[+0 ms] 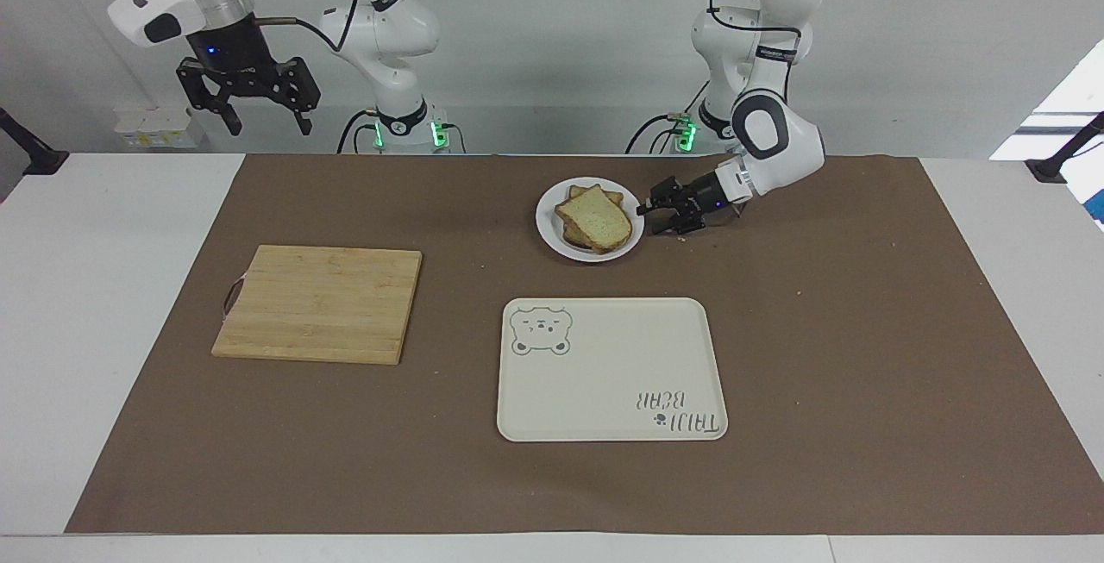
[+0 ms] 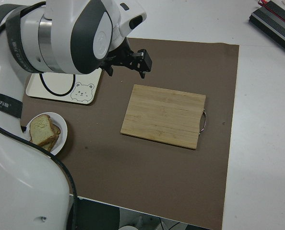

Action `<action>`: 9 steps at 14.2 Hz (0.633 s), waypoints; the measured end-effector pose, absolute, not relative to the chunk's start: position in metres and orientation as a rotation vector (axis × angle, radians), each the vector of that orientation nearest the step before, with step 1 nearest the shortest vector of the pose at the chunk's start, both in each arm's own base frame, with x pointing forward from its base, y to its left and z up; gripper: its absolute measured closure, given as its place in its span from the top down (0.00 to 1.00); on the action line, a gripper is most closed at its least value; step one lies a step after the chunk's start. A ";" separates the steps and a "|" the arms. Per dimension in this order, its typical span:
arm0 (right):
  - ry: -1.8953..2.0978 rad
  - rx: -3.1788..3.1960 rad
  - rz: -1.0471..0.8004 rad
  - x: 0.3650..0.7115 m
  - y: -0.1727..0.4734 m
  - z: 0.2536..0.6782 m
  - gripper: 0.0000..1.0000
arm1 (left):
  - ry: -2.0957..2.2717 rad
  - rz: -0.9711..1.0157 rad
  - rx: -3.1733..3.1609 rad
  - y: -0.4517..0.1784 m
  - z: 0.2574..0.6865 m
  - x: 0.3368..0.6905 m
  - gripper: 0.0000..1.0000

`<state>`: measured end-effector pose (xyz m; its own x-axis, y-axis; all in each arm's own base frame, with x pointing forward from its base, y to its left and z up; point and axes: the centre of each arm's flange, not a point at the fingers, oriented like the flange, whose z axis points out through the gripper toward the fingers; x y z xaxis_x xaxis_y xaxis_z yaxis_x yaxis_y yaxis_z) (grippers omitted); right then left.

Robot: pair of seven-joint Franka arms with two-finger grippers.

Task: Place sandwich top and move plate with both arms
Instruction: 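Move the left gripper to the plate rim nearest it, then push the plate with the left gripper onto the bear tray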

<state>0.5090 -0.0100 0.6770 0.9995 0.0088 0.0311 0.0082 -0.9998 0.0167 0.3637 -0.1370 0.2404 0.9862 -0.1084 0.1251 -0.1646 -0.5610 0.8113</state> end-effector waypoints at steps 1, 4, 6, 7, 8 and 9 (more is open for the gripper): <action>0.014 3.125 0.044 0.509 -0.010 0.677 1.00 | -0.181 0.075 2.163 -0.138 0.240 0.363 0.65; 0.014 3.125 0.042 0.509 -0.010 0.676 1.00 | -0.152 0.084 2.134 -0.141 0.239 0.361 0.65; 0.014 3.125 0.039 0.509 -0.010 0.676 1.00 | -0.157 0.082 2.128 -0.142 0.237 0.359 0.56; 0.014 3.124 0.037 0.509 -0.010 0.675 1.00 | -0.163 0.083 2.127 -0.142 0.236 0.358 0.56; 0.014 3.124 0.033 0.509 -0.010 0.674 1.00 | -0.167 0.082 2.128 -0.141 0.234 0.356 0.52; 0.014 3.123 0.032 0.509 -0.010 0.673 1.00 | -0.170 0.081 2.127 -0.141 0.233 0.355 0.38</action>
<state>0.5089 -0.0101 0.6727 0.9998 0.0090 0.0204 0.0086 -0.9998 0.0189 0.3549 -0.1413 0.2334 0.9881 -0.0893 0.1255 -0.1538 -0.5255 0.8368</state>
